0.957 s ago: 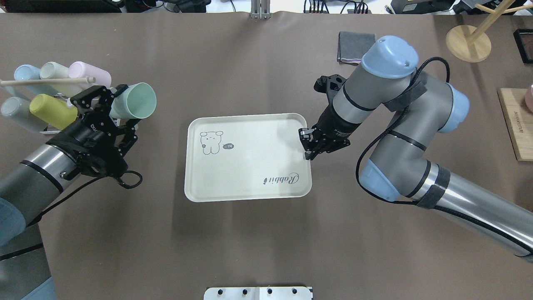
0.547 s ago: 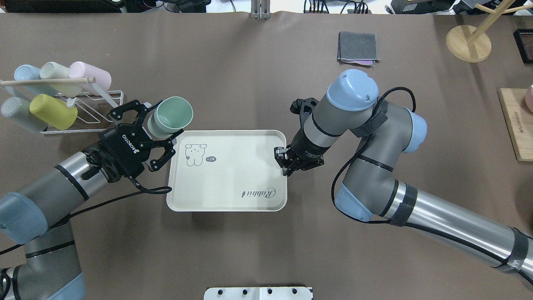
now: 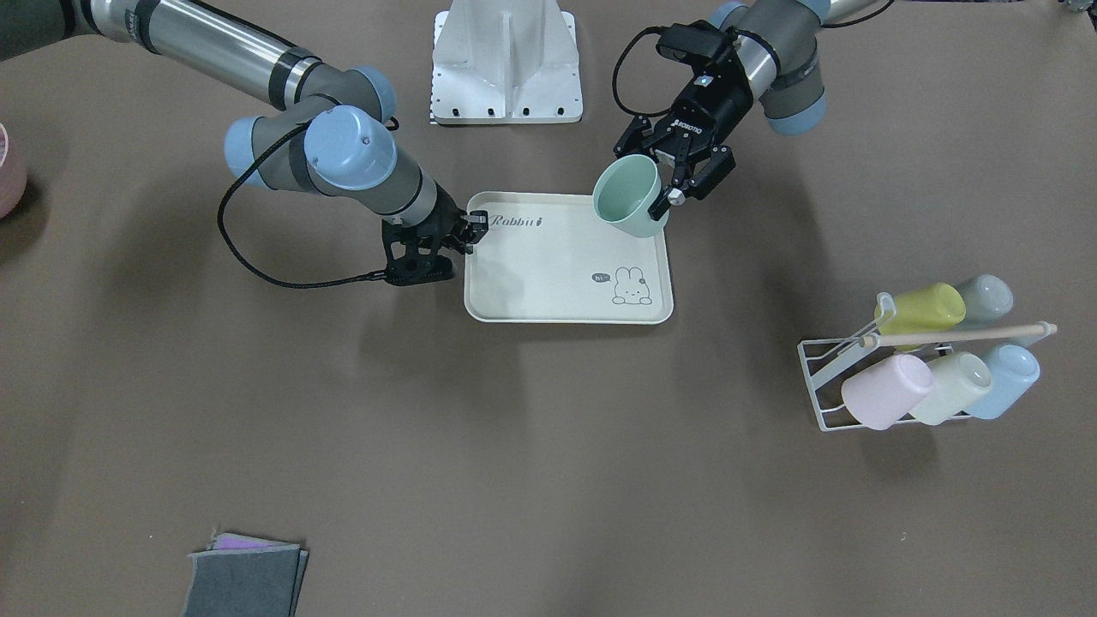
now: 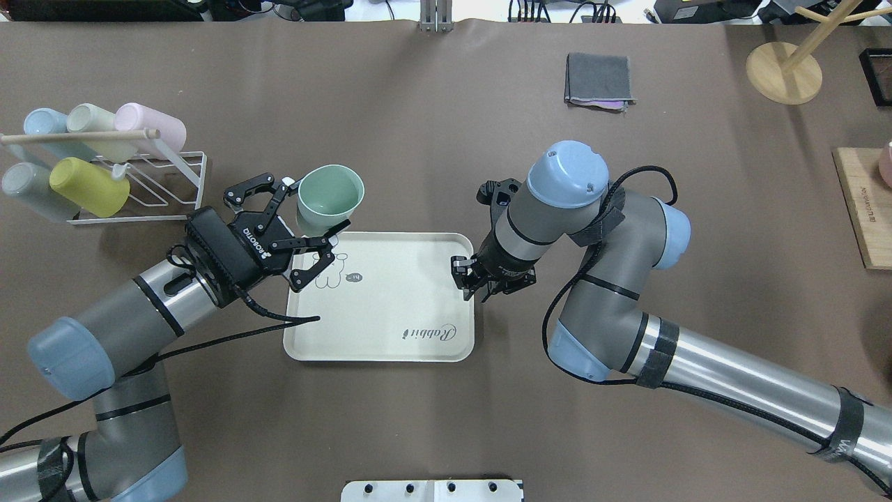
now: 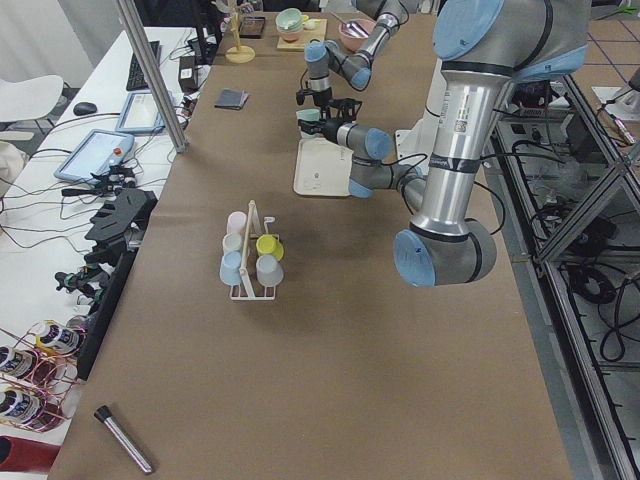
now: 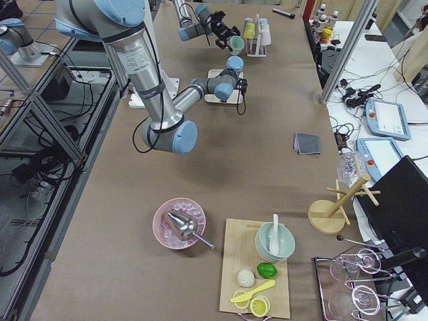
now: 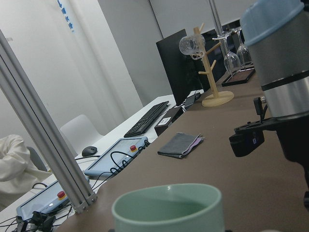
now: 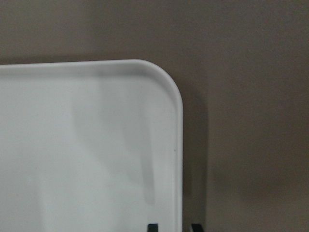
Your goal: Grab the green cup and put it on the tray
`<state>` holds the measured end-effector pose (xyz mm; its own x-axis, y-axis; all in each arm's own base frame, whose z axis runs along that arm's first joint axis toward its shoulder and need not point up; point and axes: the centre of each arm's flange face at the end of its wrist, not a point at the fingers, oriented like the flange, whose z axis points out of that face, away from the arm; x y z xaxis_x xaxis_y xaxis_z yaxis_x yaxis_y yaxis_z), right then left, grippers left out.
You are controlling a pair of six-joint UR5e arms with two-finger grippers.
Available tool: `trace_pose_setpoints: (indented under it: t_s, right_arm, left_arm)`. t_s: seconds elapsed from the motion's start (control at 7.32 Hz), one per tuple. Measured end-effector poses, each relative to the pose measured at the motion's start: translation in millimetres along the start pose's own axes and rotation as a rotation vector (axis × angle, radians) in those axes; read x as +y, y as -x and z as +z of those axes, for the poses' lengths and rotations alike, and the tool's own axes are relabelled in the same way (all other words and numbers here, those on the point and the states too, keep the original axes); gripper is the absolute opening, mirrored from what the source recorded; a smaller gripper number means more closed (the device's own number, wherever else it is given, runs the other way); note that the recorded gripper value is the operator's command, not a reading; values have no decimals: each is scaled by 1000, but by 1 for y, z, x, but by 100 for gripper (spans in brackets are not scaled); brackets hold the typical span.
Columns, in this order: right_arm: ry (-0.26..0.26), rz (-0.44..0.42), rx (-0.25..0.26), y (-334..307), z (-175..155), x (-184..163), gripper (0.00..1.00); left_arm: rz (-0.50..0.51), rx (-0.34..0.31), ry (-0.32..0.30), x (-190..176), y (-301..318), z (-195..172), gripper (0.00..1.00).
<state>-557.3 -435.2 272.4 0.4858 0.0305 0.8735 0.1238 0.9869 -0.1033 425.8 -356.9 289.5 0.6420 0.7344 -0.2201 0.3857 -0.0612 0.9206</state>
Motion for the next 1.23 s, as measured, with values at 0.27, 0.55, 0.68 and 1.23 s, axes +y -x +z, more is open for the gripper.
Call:
trace_pose_setpoints:
  t_s: [0.27,0.55,0.68,1.23]
  right_arm:
    - [-15,6,0,-7,-8,-9,100]
    - [-41,-7,1,-30,-32,-32,100]
    - [-49,-30,5,-47,-45,-44,100]
    - [-15,-144,36,-113,-64,-64,100]
  left_arm:
    - [-137,109,-32,35,-17,16,12]
    - [-276,236,-13,42,-31,19,12]
    - [-315,277,9,47,-37,22,12]
    - [-197,297,22,79,-54,61,12]
